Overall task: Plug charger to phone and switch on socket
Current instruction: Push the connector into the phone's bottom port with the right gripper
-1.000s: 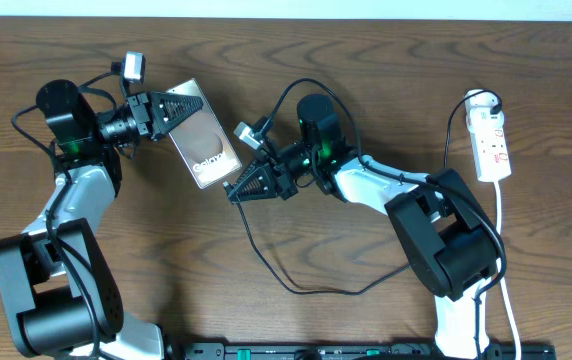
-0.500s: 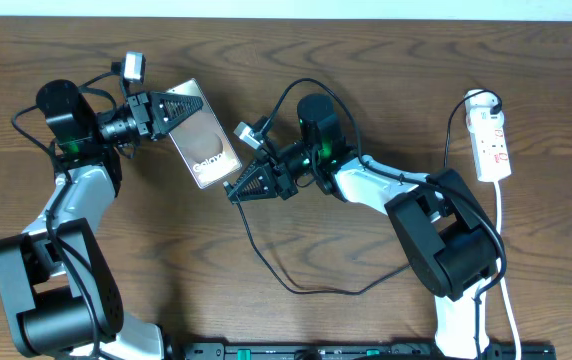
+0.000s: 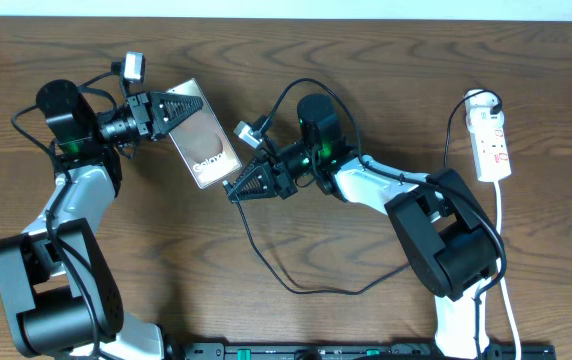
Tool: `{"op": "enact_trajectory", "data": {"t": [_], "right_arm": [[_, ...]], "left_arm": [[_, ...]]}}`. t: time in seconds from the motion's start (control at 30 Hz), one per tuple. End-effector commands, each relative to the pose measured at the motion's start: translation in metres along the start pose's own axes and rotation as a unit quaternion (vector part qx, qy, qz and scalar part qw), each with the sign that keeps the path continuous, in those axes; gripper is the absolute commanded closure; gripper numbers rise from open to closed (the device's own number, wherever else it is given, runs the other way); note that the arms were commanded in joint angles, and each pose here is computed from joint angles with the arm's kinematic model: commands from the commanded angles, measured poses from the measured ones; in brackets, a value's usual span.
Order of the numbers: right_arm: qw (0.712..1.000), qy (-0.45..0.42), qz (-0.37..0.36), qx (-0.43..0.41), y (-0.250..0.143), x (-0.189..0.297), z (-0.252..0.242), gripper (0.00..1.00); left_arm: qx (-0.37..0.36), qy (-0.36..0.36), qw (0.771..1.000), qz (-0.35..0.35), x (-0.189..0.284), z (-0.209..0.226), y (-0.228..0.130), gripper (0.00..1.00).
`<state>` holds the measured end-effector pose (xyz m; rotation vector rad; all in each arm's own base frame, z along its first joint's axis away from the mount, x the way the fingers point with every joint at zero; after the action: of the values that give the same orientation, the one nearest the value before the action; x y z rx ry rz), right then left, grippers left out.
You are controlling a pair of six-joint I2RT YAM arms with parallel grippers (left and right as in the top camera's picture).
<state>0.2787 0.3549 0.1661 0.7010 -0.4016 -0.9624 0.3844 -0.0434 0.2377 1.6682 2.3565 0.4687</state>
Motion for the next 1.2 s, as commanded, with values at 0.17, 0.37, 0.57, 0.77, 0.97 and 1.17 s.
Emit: {"op": "enact_trajectory", "data": {"t": [0.17,0.37,0.57,0.77,0.97,1.17], "right_arm": [[1.000,-0.009,-0.007,0.002,0.0061,0.0017,0.0005,0.99],[1.000,-0.013,-0.009,-0.003,0.0067,0.0017,-0.0005,0.99],[1.000,-0.014,-0.010,-0.005,0.0071,0.0017,-0.0010,0.99],[1.000,-0.017,-0.012,-0.008,0.0076,0.0019,-0.0018,0.99],[1.000,-0.019,-0.013,-0.009,0.0080,0.0018,-0.0024,0.99],[0.999,-0.028,-0.019,-0.011,0.0095,0.0021,-0.0050,0.99]], "left_arm": [[-0.012,-0.006,1.000,0.011,0.0000,-0.0033,-0.0016,0.93],[-0.013,-0.006,1.000,0.010,0.0001,-0.0033,-0.0015,0.93],[-0.015,-0.006,1.000,0.011,0.0000,-0.0033,-0.0016,0.93],[-0.018,-0.006,1.000,0.011,0.0000,-0.0033,-0.0016,0.93],[-0.018,-0.006,1.000,0.010,0.0000,-0.0033,-0.0015,0.93],[-0.018,-0.006,1.000,0.010,0.0000,-0.0032,-0.0015,0.93]]}}
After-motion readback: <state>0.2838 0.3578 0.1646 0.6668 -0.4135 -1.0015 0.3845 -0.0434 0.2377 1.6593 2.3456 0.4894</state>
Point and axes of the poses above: each gripper's point midway between its finger pads, its own x axis back along the fingers, its own z axis along the line the jaws close on, y = z × x, the point moved 3 cm from there along x, back along the fingers, and after that the axes turned 2 degrees about x, right-handed, at the moved point
